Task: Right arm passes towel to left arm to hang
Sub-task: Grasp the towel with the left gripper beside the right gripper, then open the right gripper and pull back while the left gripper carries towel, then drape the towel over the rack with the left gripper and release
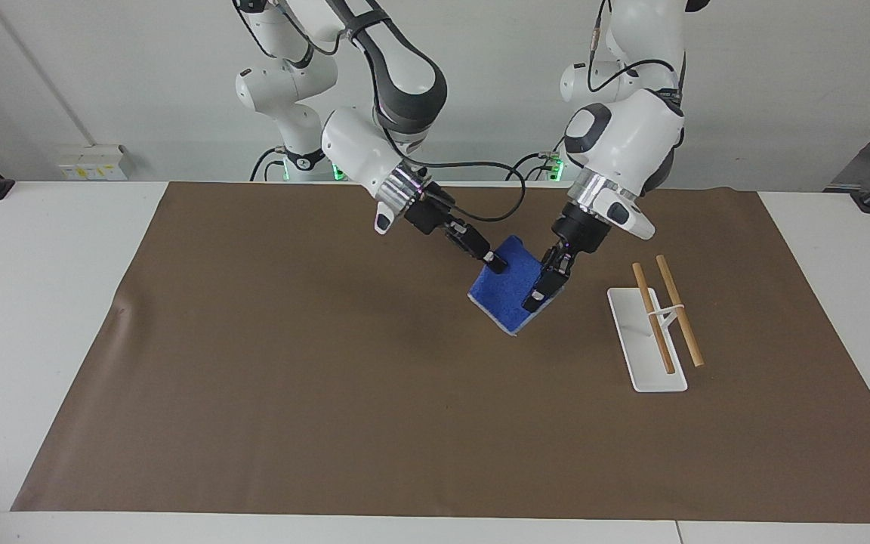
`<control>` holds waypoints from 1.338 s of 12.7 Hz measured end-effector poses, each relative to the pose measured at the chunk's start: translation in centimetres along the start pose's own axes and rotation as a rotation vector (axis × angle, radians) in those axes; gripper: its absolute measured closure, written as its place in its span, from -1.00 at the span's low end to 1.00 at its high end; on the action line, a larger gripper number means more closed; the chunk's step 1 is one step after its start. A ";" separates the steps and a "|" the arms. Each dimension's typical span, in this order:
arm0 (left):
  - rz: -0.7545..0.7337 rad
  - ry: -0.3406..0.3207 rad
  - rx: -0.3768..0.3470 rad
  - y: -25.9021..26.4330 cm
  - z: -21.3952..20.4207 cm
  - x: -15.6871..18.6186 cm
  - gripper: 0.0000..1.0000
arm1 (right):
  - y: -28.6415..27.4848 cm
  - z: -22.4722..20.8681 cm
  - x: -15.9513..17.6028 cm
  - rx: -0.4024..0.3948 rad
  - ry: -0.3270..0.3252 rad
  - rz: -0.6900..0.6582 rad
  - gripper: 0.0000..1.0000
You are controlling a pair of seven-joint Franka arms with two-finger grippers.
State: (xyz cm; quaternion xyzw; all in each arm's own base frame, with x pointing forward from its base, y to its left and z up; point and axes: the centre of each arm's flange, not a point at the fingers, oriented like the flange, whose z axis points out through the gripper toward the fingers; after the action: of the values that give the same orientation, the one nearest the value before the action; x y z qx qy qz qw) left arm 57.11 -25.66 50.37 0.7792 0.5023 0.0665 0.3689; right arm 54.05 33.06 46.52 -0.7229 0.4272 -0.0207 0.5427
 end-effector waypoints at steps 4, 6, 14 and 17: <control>0.110 0.024 -0.002 0.0 -0.4 2.1 0.96 | 0.2 -0.1 0.7 0.005 0.049 -0.020 0.54; 0.163 0.049 -0.002 -0.1 -0.7 4.3 0.96 | 0.7 -0.4 1.5 0.000 0.090 -0.094 0.04; 0.093 0.197 0.033 -3.3 -3.7 16.8 0.96 | 4.8 -4.3 11.4 -0.231 0.253 -0.657 -1.00; 0.041 0.250 0.031 -4.3 -5.5 20.8 0.96 | 4.3 -5.6 14.3 -0.365 0.226 -0.882 -1.00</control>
State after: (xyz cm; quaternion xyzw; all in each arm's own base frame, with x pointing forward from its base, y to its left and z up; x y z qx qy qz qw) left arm 61.45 -4.62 46.07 0.7804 0.5295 0.1629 0.2900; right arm 57.76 19.38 39.18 -0.9115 0.1331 -0.2519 0.2967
